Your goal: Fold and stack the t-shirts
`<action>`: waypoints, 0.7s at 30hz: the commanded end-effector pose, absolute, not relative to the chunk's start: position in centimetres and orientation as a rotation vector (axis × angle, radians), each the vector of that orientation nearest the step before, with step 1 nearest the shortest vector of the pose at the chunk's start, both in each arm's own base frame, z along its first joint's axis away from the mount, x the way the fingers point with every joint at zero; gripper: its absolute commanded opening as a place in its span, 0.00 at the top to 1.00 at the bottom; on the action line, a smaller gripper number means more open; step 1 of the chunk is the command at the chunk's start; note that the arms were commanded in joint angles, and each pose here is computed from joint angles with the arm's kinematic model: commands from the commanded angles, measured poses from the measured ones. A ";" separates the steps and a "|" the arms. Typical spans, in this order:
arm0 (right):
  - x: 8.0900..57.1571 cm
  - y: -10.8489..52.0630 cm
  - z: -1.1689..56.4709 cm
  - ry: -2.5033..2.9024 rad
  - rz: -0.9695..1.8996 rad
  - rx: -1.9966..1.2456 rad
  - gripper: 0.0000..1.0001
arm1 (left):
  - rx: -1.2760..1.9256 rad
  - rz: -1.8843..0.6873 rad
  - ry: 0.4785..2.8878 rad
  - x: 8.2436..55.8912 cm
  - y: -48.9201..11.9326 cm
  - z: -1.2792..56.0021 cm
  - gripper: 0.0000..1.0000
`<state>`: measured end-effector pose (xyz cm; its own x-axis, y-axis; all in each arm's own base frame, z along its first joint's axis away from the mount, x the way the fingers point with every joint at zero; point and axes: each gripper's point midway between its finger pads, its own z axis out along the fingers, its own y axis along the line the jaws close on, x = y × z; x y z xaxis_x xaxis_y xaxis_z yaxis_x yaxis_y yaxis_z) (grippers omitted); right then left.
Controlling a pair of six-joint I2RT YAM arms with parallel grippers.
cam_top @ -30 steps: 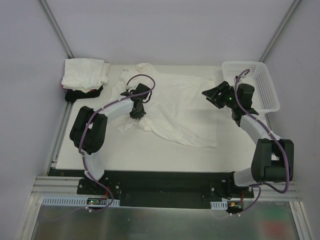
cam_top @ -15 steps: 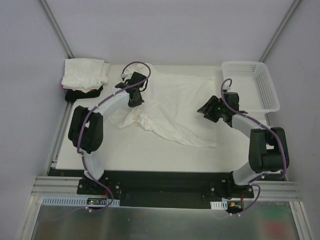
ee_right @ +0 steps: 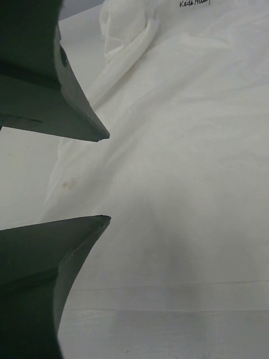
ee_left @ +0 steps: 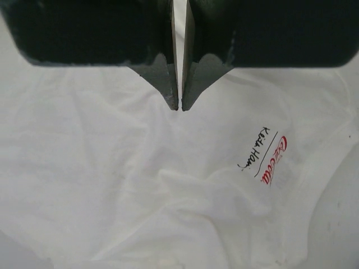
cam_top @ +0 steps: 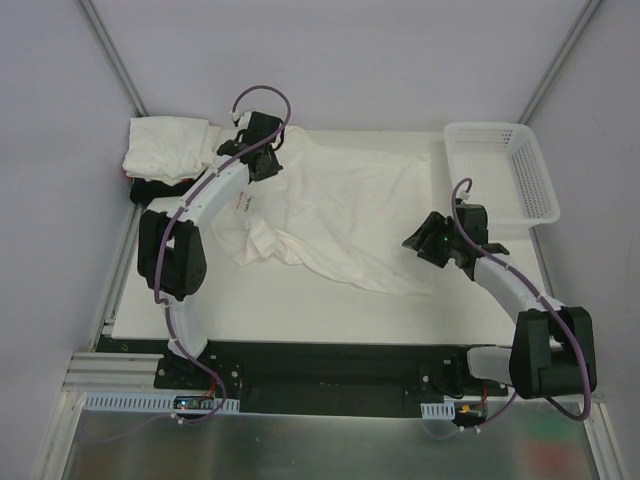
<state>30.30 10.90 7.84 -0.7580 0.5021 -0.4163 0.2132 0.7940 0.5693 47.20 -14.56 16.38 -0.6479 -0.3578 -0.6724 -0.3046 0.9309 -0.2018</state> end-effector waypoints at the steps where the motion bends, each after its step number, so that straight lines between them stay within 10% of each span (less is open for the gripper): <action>1: 32.1 11.0 11.6 2.329 0.701 0.486 0.41 | -0.449 -0.082 2.289 49.1 -13.9 17.3 0.96; 21: 21.6 8.0 7.5 2.510 0.444 0.577 0.41 | -0.204 -0.271 2.176 47.2 -15.7 21.4 0.91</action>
<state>24.62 9.85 10.27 -0.7167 0.5077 -0.4781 0.1943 0.8038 0.5623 47.17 -14.59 14.89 -0.6903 -0.3079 -0.6548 -0.2276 0.9514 -0.2074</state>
